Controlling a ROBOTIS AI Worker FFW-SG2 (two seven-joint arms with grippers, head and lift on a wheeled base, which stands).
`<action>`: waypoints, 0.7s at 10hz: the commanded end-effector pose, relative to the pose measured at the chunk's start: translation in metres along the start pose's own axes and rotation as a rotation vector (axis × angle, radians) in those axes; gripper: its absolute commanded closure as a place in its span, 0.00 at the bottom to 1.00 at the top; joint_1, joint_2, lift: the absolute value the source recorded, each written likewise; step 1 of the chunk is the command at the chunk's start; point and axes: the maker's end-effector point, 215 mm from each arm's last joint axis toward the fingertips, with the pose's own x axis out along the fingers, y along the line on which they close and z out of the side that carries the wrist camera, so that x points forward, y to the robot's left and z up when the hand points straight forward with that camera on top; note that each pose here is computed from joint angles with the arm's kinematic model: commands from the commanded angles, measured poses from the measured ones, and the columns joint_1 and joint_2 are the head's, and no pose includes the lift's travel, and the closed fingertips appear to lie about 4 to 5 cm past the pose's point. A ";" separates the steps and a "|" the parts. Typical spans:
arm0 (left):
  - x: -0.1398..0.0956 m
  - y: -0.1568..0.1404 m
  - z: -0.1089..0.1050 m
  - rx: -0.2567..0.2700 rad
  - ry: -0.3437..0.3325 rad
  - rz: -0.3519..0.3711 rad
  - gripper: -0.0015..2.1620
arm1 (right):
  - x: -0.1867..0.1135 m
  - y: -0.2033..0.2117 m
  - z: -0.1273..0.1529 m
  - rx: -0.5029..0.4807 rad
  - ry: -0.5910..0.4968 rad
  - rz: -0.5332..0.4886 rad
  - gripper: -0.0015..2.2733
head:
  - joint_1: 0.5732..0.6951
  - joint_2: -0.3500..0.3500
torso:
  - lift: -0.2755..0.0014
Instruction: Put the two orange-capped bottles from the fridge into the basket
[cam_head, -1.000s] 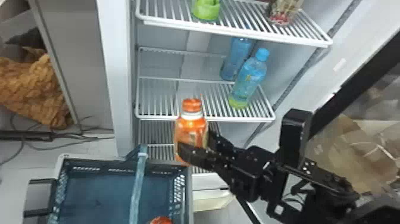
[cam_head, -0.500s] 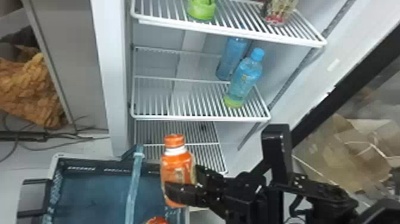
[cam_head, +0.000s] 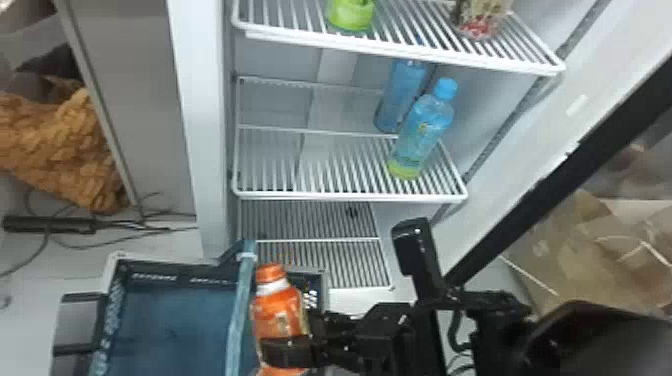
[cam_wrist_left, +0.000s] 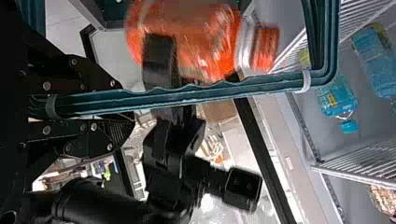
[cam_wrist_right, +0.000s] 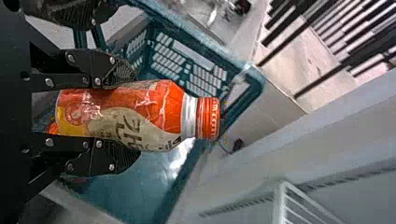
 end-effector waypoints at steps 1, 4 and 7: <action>0.000 0.000 0.000 0.000 -0.001 0.000 0.56 | 0.018 -0.004 -0.010 0.025 0.053 0.036 0.38 | 1.00 0.16 | 0.15; 0.000 0.000 0.000 -0.001 0.001 0.000 0.56 | 0.018 -0.011 -0.010 0.029 0.068 0.023 0.13 | 1.00 0.20 | 0.15; -0.001 0.001 -0.001 -0.003 0.000 0.002 0.56 | 0.011 -0.013 0.006 -0.011 0.006 0.002 0.03 | 1.00 0.19 | 0.15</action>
